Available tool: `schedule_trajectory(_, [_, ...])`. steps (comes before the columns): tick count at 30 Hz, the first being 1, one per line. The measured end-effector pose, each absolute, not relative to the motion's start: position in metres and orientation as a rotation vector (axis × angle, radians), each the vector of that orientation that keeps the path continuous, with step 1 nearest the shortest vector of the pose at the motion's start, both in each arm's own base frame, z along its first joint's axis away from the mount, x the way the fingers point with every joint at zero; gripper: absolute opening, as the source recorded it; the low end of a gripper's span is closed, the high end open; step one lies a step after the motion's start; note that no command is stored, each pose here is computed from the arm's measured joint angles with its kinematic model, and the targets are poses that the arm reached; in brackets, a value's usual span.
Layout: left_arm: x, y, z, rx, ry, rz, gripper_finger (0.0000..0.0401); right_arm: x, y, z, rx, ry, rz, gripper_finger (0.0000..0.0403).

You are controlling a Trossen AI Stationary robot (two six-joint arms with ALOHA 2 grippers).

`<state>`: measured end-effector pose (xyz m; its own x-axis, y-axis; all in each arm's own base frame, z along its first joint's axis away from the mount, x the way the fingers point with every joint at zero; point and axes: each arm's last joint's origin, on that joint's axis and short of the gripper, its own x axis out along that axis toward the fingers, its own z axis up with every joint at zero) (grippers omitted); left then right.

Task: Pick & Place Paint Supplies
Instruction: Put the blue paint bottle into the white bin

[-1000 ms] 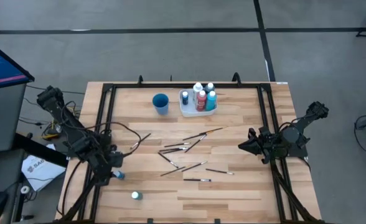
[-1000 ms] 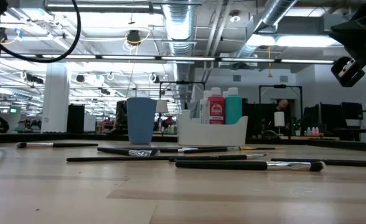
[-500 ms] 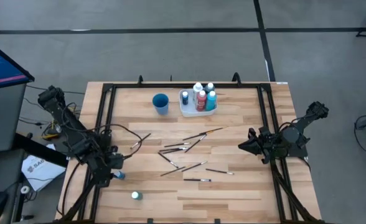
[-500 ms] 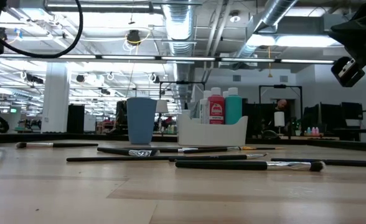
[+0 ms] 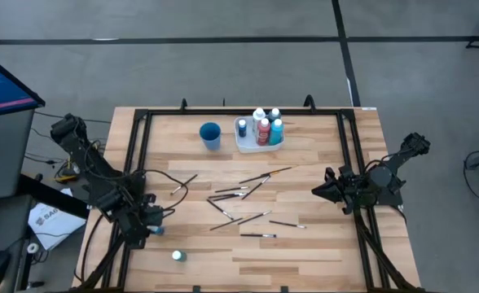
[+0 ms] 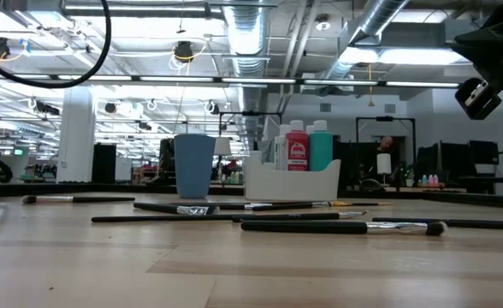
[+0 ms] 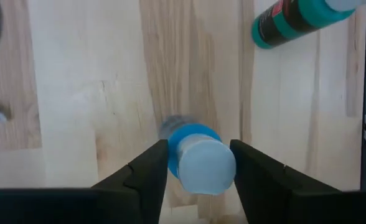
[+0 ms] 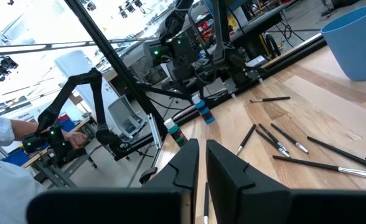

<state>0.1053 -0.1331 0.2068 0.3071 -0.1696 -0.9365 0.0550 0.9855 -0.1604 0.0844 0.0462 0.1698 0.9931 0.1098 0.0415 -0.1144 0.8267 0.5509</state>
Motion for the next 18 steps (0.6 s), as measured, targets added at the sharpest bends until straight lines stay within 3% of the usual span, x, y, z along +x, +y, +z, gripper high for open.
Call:
schedule_trajectory(7, [0.106,-0.133,0.208,-0.106,1.233,-0.144,0.0098,0.084,0.046,0.170,0.585,-0.008,0.119,0.0024])
schedule_trajectory(18, [0.131,-0.119,0.225,-0.211,1.147,-0.031,0.0101,0.084,0.046,0.170,0.585,-0.008,0.119,0.0023])
